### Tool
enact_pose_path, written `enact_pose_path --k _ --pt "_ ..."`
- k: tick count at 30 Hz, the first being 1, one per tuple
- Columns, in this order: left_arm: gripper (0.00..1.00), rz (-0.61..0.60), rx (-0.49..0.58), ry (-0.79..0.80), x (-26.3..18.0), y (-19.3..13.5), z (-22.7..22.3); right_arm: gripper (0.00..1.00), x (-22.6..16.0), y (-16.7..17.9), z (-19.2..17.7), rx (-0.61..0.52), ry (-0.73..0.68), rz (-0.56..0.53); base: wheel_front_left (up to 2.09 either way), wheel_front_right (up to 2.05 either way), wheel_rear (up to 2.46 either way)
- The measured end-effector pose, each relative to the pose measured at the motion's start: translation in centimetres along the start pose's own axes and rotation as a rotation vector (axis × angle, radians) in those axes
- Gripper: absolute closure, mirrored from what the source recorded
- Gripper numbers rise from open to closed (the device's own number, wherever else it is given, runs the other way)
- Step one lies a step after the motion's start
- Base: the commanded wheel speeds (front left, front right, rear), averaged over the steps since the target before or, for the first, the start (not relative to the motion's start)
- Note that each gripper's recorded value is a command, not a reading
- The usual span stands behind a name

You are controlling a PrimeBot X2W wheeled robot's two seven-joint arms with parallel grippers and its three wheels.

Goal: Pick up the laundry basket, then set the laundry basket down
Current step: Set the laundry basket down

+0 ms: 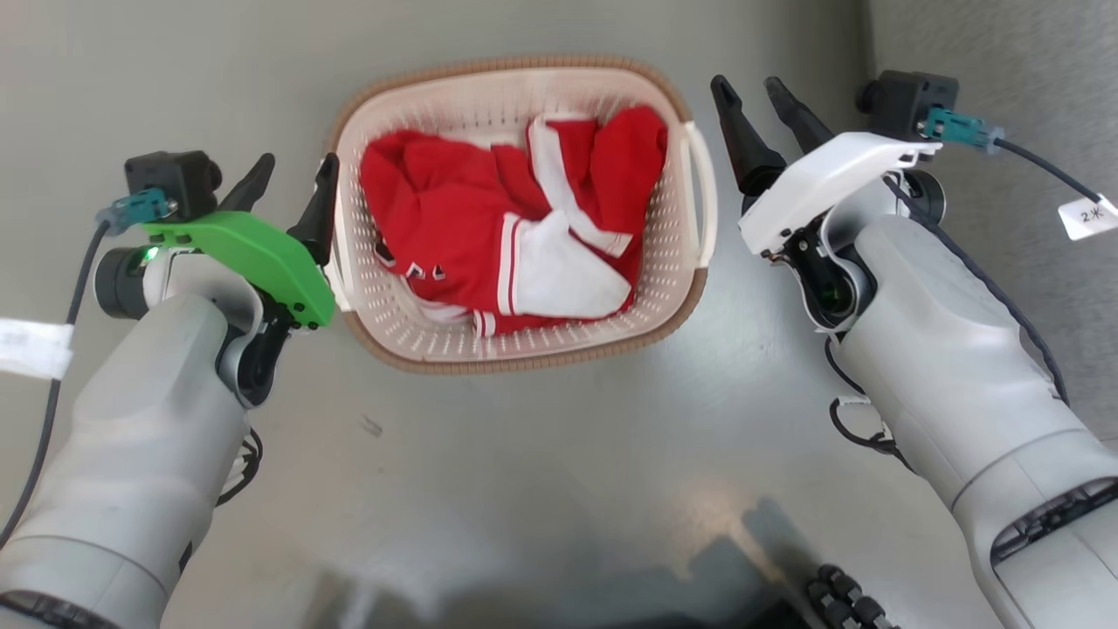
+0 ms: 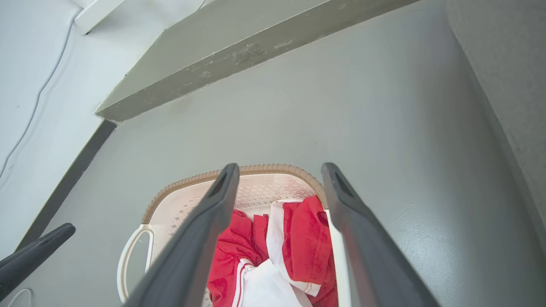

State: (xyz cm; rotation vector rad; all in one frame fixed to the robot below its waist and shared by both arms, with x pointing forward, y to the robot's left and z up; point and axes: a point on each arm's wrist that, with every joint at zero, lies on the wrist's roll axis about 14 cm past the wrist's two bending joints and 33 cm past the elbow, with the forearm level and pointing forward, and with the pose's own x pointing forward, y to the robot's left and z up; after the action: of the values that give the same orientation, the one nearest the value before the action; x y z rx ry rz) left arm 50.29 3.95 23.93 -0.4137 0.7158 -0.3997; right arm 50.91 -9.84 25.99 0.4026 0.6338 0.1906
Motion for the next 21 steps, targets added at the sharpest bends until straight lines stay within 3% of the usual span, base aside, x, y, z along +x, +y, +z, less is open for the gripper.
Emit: enact_pose_path --k 10,21 --pt "0.0 -0.06 0.021 -0.178 -2.9 -3.2 6.3 0.0 -3.5 1.7 6.2 -0.023 -0.187 0.032 0.0 0.0 0.0" --pt "0.0 -0.091 0.041 -0.392 -8.3 -5.6 12.1 0.0 -8.3 4.1 10.8 -0.073 -0.362 0.06 0.0 0.0 0.0"
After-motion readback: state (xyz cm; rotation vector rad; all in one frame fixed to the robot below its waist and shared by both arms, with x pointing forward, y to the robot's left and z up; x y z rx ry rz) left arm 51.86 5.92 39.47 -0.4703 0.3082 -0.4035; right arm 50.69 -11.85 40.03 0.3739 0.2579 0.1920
